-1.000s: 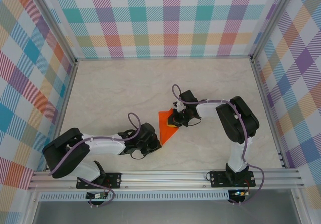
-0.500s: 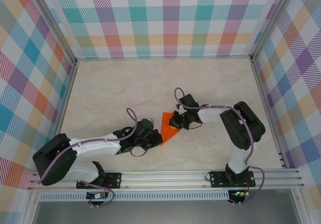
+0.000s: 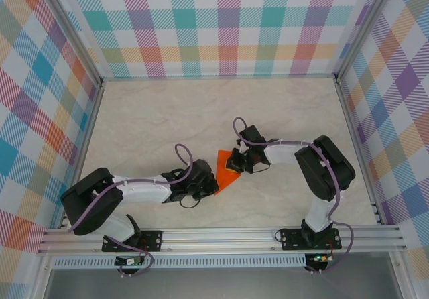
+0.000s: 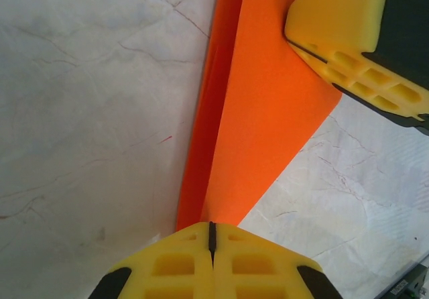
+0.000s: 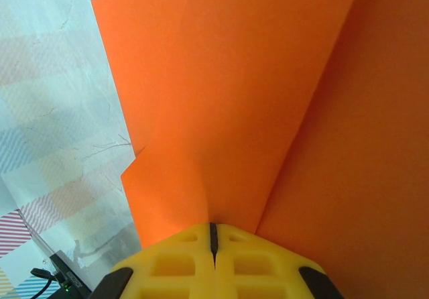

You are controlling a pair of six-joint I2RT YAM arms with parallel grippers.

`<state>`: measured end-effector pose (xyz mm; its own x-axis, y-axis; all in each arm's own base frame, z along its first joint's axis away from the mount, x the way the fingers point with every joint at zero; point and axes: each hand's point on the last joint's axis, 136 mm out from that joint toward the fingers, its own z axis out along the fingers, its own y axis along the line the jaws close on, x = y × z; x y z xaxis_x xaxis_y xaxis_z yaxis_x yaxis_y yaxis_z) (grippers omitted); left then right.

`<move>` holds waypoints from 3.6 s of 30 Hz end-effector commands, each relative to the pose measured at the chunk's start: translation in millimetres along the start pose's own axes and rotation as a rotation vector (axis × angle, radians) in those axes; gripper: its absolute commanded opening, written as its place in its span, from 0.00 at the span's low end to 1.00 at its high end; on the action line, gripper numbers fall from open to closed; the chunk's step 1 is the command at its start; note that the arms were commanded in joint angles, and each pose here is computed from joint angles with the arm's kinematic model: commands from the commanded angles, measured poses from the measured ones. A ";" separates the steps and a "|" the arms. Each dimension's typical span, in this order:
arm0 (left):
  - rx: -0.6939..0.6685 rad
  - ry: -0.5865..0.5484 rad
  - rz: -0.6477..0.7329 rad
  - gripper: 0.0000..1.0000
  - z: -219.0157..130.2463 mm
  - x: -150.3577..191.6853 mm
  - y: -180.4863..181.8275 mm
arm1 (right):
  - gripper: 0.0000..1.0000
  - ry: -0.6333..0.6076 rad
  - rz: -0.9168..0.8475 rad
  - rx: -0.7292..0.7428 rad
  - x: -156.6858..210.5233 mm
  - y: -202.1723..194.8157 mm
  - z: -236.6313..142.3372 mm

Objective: Fold a paper plane with a square sheet of paper (pick it up from the middle)
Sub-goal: Fourth fold the wing at the center of the table.

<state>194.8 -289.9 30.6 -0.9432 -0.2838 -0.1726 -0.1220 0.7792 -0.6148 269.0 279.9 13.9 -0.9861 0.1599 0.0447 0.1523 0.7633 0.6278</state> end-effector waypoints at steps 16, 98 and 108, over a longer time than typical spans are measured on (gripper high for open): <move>-0.159 0.039 0.000 0.00 7.2 7.4 35.8 | 0.01 0.035 -0.204 -0.106 11.2 33.3 -23.4; -0.336 0.161 -0.005 0.00 -5.2 33.7 88.3 | 0.01 0.026 -0.377 0.015 -37.5 -0.9 15.2; -0.341 0.148 0.024 0.00 -7.3 28.3 82.8 | 0.03 -0.042 -0.370 -0.093 -55.2 25.1 -21.1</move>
<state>192.0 -277.2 16.2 -0.9571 -0.2409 -0.1608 -0.1247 0.8439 -0.5219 319.1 275.5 19.6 -0.9843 -0.0927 -0.1503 -0.1692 0.7392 0.6519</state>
